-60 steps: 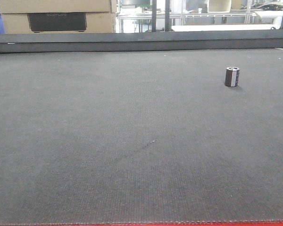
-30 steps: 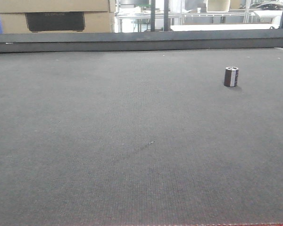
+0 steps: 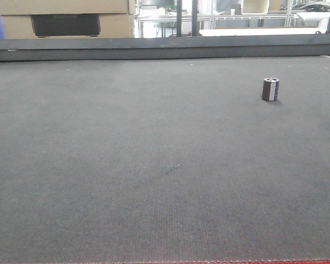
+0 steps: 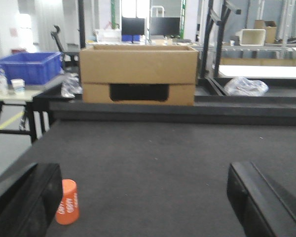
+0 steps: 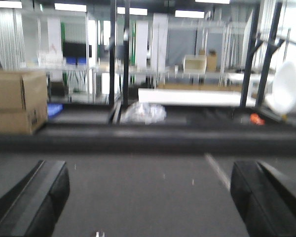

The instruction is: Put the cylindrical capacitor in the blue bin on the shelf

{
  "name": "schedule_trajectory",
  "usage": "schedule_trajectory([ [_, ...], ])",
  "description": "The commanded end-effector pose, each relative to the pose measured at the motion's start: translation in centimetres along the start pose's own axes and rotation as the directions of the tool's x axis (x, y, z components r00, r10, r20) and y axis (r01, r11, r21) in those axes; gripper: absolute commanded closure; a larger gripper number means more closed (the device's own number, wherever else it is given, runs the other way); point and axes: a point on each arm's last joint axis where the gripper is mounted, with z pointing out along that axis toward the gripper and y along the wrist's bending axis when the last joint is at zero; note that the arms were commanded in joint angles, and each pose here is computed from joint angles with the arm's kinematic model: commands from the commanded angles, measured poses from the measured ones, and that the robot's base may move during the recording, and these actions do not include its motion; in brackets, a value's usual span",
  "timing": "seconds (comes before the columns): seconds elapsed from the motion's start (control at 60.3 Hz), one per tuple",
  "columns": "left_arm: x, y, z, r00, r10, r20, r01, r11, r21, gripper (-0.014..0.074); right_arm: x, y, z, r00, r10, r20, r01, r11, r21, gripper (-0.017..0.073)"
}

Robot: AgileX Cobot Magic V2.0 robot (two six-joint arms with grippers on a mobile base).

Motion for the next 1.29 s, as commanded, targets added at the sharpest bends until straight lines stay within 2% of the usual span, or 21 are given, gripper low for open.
schedule_trajectory([
  [0.0, -0.2, -0.2, 0.1, 0.999, -0.053, 0.0, 0.053, 0.998, 0.027, 0.0, 1.6, 0.0, 2.1, 0.995, 0.002, -0.096, -0.003, 1.0, -0.005, -0.001],
  [0.149, -0.4, -0.4, 0.1, 0.998, -0.068, 0.019, 0.067, 0.997, 0.047, 0.0004, 6.1, 0.9, 5.6, 0.977, -0.004, -0.212, -0.006, 0.999, -0.045, -0.001],
  [0.282, -0.4, -0.4, 0.1, 0.997, -0.069, 0.018, 0.067, 0.996, 0.059, 0.0004, 9.9, 2.2, 7.7, 0.964, -0.069, -0.258, 0.043, 0.994, -0.104, -0.001],
  [0.381, -0.4, -0.4, 0.1, 0.997, -0.069, 0.018, 0.067, 0.996, 0.059, 0.0004, 12.5, 3.1, 10.0, 0.957, -0.087, -0.276, 0.054, 0.991, -0.125, -0.001],
  [0.696, -0.4, -0.4, 0.1, 0.997, -0.069, 0.018, 0.067, 0.996, 0.059, 0.0004, 18.3, 3.5, 15.0, 0.988, -0.104, -0.113, 0.097, 0.993, -0.066, -0.001],
  [0.895, -0.4, -0.4, 0.1, 0.999, -0.051, 0.019, 0.05, 0.997, 0.054, 0.0004, 21.8, 4.0, 18.9, 0.979, -0.115, -0.17, 0.105, 0.992, -0.07, -0.001],
  [1.276, -0.4, -0.4, 0.1, 0.999, -0.047, 0.019, 0.046, 0.998, 0.052, 0.0004, 25.0, 5.2, 26.0, 0.976, -0.108, -0.192, 0.096, 0.993, -0.071, -0.001],
])
